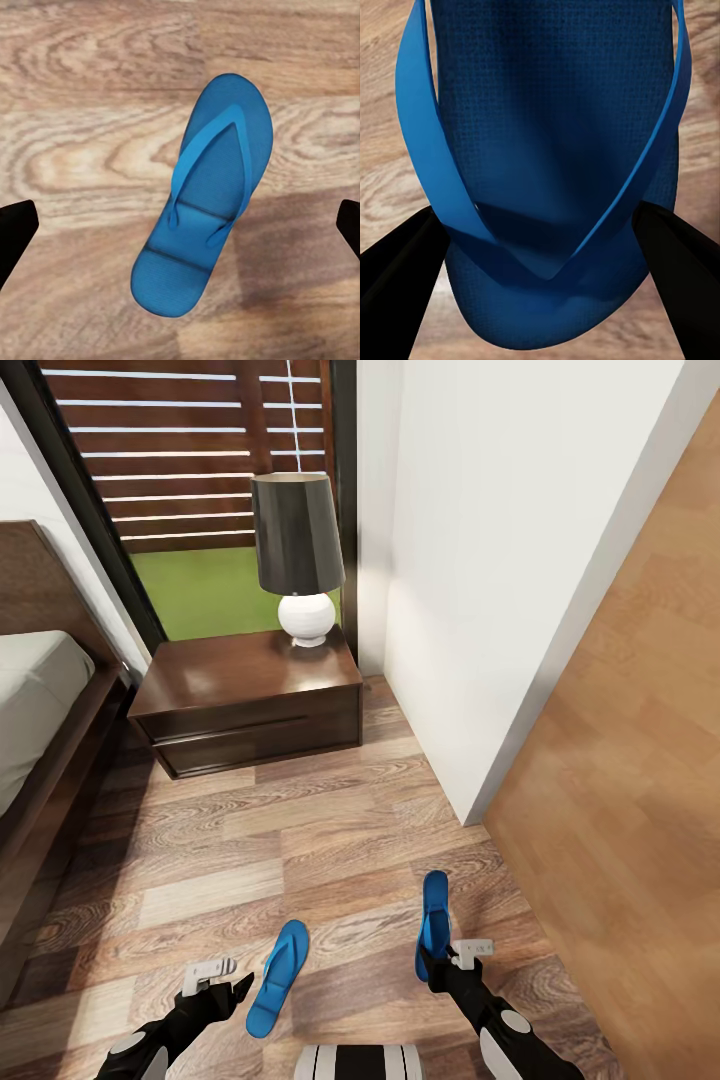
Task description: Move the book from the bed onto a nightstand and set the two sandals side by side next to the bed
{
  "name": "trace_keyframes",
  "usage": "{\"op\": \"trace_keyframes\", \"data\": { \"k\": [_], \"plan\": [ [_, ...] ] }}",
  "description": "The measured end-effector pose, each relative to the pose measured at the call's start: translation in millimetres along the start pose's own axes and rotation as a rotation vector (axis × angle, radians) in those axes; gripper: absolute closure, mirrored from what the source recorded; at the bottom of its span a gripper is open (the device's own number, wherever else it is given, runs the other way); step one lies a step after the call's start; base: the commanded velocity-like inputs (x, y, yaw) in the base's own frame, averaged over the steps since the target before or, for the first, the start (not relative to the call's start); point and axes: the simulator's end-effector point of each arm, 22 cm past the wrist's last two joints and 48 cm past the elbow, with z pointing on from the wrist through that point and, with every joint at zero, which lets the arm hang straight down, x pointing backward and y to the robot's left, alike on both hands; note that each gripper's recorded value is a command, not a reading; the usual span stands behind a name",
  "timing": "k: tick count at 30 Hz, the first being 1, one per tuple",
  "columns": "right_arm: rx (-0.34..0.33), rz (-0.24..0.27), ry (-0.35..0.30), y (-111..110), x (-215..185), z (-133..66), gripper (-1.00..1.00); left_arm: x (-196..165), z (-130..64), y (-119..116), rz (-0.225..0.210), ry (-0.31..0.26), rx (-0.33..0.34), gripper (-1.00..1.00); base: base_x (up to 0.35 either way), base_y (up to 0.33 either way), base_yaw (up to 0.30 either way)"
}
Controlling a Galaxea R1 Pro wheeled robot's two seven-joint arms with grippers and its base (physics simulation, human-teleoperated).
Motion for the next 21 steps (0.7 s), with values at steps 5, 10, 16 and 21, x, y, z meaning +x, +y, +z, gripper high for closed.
{"op": "trace_keyframes", "data": {
  "k": [5, 10, 16, 21],
  "plan": [
    [0.002, 0.0, 0.001, 0, 0, -0.1, 1.0, 0, 0.1, -1, -0.001, 0.0, 0.001, -1.0, 0.0, 0.0, 0.0],
    [0.002, 0.0, 0.001, -1, 0, 0.0, 1.0, 1, 0.3, -1, -0.002, 0.001, 0.001, -1.0, 0.0, 0.0, 0.0],
    [0.002, 0.0, 0.001, 0, 0, 0.0, 1.0, 14, 11.9, -40, -0.037, 0.01, -0.028, -1.0, 0.0, 0.0, 0.0],
    [0.002, 0.001, 0.002, 0, 0, 0.0, 1.0, 9, 21.8, -64, 0.02, 0.01, -0.088, -1.0, 0.0, 0.0, 0.0]
  ]
}}
